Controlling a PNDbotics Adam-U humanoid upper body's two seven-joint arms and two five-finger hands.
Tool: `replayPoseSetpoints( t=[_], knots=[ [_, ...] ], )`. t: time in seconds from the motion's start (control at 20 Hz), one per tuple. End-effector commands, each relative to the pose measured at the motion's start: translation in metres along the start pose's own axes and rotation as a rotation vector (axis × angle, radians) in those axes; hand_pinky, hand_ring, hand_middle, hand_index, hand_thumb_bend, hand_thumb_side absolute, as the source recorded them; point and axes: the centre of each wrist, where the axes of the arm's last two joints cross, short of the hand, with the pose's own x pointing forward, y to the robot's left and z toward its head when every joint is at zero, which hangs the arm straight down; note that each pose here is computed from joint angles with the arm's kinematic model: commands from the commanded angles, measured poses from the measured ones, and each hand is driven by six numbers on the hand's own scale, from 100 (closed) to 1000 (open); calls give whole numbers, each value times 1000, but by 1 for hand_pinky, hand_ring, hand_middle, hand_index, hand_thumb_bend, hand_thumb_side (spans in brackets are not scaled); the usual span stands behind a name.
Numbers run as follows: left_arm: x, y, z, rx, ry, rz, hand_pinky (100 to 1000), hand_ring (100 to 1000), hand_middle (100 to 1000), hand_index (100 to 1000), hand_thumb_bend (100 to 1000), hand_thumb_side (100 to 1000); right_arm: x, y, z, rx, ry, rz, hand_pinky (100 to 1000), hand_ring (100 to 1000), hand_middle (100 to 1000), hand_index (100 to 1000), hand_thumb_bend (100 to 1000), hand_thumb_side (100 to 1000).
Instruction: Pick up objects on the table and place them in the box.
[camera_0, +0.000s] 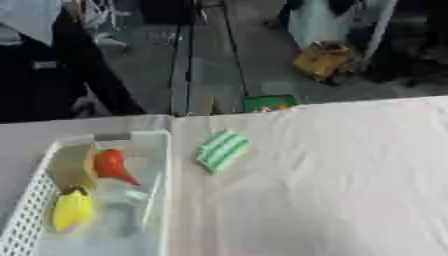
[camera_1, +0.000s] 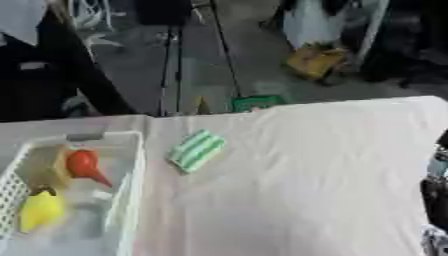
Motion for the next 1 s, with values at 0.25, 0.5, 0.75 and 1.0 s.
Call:
replayPoseSetpoints(
  t=[0.25, 0.5, 0.75, 1.0],
  knots=[
    [3, 8, 0, -17, -4, -24, 979, 916, 1000, 960, 106, 1000, -4, -11, -7, 3, -53, 32, 791, 790, 750, 829, 100, 1000],
    [3, 10, 1, -21, -3, -26, 979, 917, 1000, 962, 105, 1000, -5, -14, -5, 15, -64, 44, 796, 795, 755, 833, 100, 1000],
    [3, 7, 1, -31, -1, -20, 980, 917, 1000, 962, 105, 1000, -8, -16, -16, 60, -128, 48, 809, 814, 778, 849, 100, 1000],
    [3, 6, 1, -38, 2, -14, 980, 916, 1000, 962, 106, 1000, -9, -16, -45, 185, -220, 57, 830, 841, 823, 895, 170, 1000]
  ],
)
